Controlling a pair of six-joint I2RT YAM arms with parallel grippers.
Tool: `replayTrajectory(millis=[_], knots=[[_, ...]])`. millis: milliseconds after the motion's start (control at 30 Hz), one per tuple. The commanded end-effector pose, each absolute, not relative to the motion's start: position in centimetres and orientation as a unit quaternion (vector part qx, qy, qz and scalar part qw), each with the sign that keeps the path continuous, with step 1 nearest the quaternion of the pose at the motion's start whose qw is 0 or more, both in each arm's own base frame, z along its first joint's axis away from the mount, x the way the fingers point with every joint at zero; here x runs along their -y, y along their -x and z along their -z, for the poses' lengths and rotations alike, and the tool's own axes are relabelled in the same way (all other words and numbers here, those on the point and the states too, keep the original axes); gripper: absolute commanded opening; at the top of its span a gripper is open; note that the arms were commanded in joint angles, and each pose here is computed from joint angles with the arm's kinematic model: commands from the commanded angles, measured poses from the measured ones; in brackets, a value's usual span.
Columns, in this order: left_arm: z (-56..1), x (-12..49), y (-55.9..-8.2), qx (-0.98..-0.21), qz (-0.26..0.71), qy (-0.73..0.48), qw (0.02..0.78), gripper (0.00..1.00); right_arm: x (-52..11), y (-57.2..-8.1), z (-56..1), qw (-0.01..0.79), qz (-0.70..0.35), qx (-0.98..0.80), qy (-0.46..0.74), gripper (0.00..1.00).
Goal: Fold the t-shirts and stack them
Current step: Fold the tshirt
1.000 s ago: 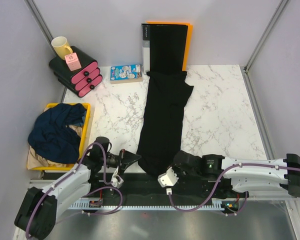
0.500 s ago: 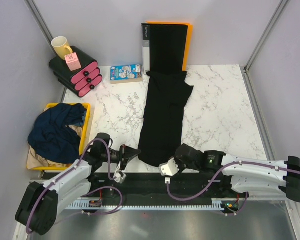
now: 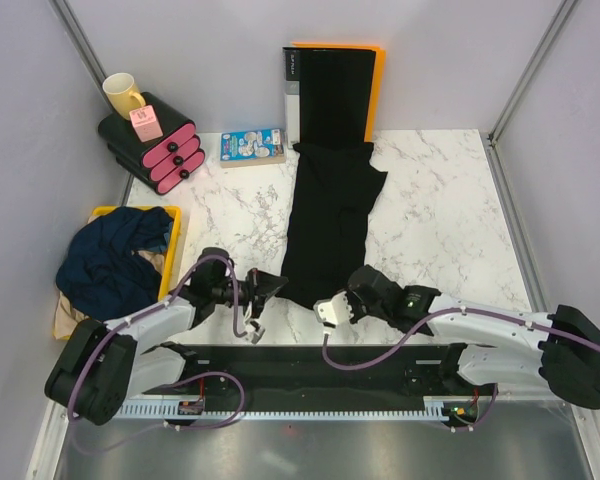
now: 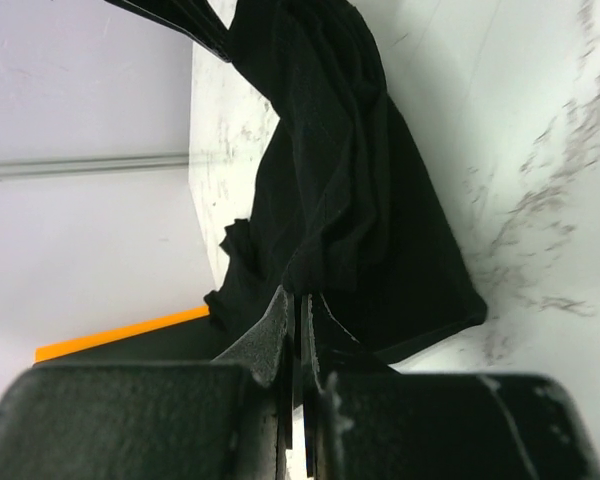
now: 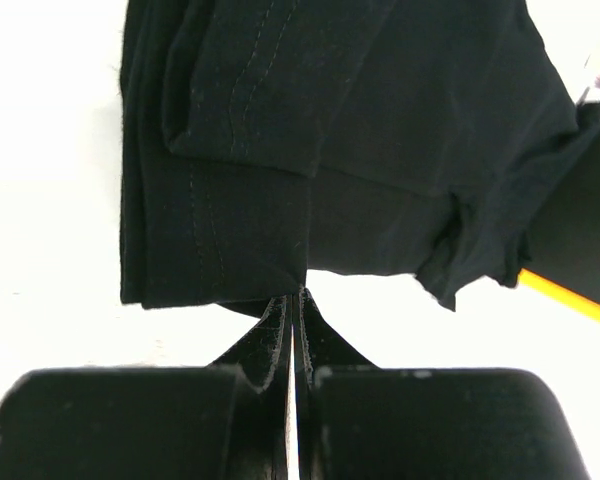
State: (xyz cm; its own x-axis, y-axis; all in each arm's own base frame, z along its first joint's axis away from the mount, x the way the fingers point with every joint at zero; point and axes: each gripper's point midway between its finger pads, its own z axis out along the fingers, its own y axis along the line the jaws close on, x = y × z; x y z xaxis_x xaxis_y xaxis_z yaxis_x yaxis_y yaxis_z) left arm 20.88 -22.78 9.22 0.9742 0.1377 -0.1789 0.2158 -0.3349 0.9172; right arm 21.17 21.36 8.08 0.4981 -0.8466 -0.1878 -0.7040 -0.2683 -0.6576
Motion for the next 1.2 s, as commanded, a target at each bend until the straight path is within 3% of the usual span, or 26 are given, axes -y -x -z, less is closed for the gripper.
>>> replayTrajectory(millis=[0,1167], knots=[[-12.0,23.9,-23.9,-0.055,-0.030,-0.808,0.586,0.02,-22.6,-23.9,-10.9,0.396,0.125,-0.486,0.769,0.00],[-14.8,27.7,-39.0,-0.070,-0.131,-0.754,0.640,0.02,-20.5,-38.5,-12.5,0.413,0.200,-0.547,0.701,0.00]])
